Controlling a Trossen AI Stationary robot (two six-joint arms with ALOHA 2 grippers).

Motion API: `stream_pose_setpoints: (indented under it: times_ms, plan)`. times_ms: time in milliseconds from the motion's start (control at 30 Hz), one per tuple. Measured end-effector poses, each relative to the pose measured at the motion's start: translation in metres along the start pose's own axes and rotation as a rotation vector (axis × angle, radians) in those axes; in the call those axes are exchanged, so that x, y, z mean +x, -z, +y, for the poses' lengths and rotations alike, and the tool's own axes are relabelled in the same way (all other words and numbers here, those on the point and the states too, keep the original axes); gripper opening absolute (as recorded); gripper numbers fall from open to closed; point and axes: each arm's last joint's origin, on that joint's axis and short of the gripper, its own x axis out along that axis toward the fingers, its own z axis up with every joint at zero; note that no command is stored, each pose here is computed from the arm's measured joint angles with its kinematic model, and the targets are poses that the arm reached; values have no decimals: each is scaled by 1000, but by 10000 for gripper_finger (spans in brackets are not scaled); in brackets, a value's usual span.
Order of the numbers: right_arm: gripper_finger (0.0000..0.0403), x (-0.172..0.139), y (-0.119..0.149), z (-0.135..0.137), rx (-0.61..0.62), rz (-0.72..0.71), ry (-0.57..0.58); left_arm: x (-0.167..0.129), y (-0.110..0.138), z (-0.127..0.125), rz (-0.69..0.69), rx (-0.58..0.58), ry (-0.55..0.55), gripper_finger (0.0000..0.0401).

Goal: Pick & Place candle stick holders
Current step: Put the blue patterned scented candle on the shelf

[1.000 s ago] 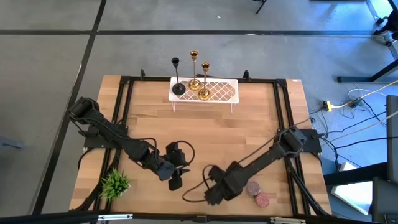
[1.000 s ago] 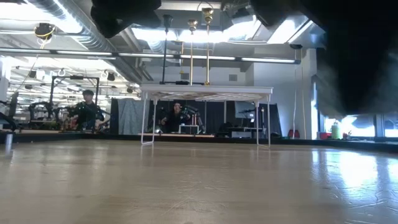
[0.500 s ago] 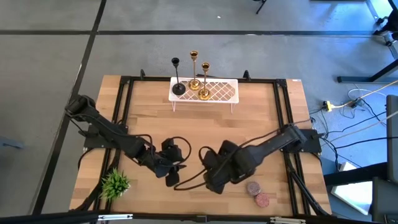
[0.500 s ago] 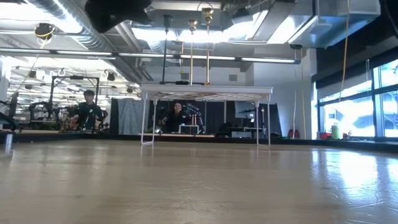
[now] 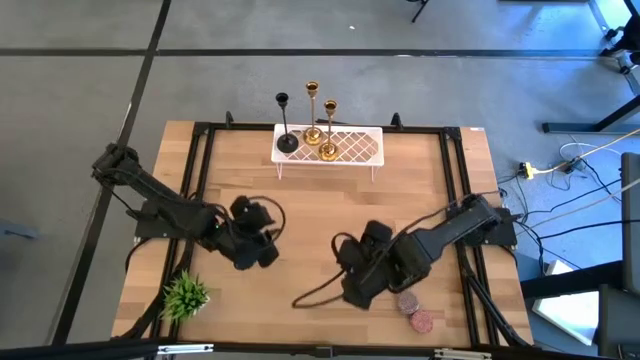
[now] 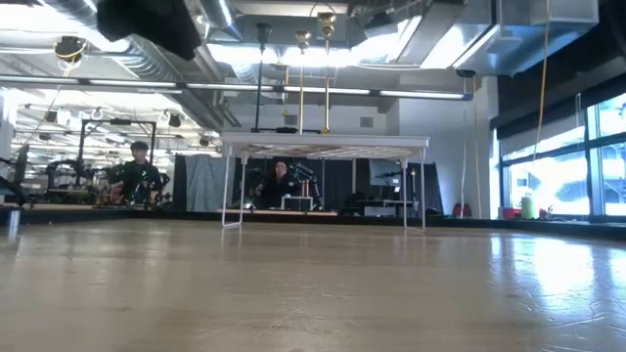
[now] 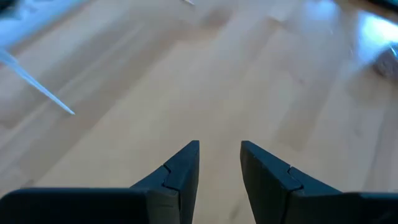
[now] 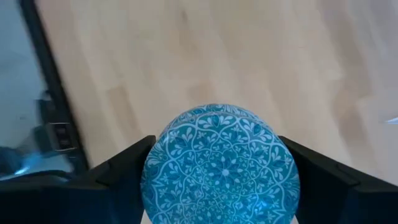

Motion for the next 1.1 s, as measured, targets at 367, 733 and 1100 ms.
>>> stream_pose_setpoints:
  times_ms: [367, 733, 1100]
  plan:
    - [295, 13, 24, -68, 22, -63, -1, 21, -32, 29, -24, -68, -102, 113]
    - [295, 6, 41, -198, -76, -151, 53, 56, -82, 74, -83, -342, -142, 113]
    - [295, 11, 13, -289, -218, -221, 8, 61, -103, 83, -245, -465, -134, 113]
